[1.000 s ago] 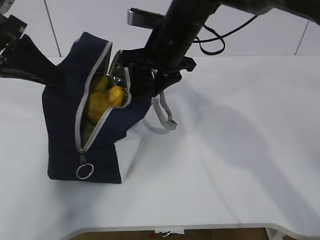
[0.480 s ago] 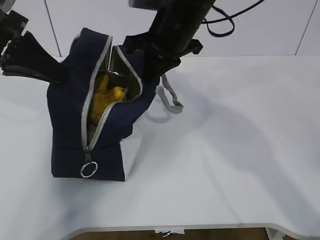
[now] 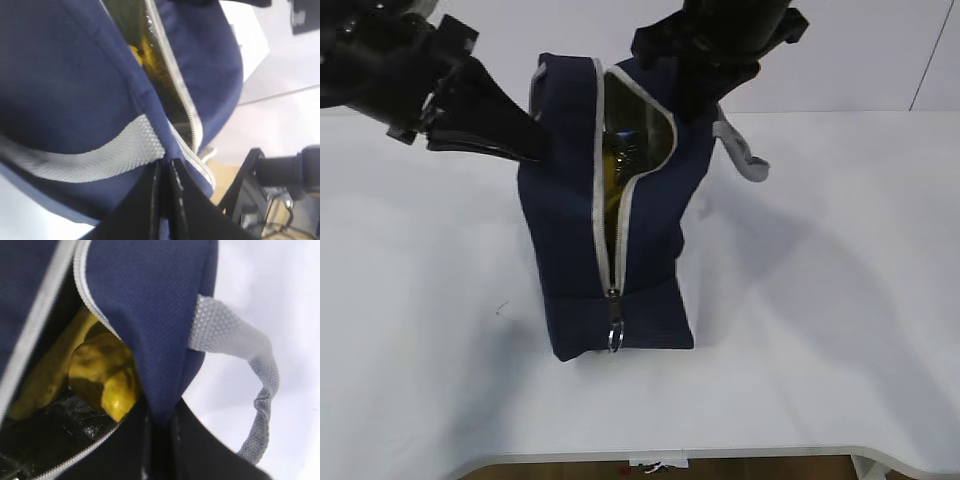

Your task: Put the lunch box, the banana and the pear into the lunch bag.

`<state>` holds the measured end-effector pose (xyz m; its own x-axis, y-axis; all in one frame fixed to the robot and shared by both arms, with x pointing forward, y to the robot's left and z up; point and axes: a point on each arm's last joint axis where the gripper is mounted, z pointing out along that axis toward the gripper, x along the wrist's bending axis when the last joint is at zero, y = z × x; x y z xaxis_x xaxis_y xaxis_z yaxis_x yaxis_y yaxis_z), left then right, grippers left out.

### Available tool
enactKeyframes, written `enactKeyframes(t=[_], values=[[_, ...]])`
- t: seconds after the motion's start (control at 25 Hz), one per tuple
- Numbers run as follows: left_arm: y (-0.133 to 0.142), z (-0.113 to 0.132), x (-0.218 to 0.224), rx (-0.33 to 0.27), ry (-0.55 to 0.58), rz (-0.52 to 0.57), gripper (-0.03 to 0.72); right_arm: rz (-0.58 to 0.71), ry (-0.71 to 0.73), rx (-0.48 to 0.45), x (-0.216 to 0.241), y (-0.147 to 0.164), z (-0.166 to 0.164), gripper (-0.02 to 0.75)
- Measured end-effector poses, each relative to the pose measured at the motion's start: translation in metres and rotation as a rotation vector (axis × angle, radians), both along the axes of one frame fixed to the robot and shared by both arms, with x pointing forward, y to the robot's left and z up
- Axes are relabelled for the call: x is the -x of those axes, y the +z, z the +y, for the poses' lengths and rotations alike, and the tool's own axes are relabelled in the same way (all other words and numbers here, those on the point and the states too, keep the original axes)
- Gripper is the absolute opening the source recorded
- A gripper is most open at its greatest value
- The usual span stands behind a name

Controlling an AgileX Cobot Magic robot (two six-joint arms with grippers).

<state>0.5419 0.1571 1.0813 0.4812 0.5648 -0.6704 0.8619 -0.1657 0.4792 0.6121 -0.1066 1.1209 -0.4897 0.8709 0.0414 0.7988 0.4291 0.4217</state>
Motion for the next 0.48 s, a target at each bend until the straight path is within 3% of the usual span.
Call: enactKeyframes(t=[0.2,0.48], values=[[-0.012,-0.026,-0.01,0.063,0.017,-0.038,-0.006,-0.02,-0.012,0.057,0.003,0.002,-0.008,0.015],[-0.038,-0.035,-0.022,0.061,0.032,0.021,-0.006,0.015,-0.013,0.085,-0.007,-0.017,-0.005,0.011]])
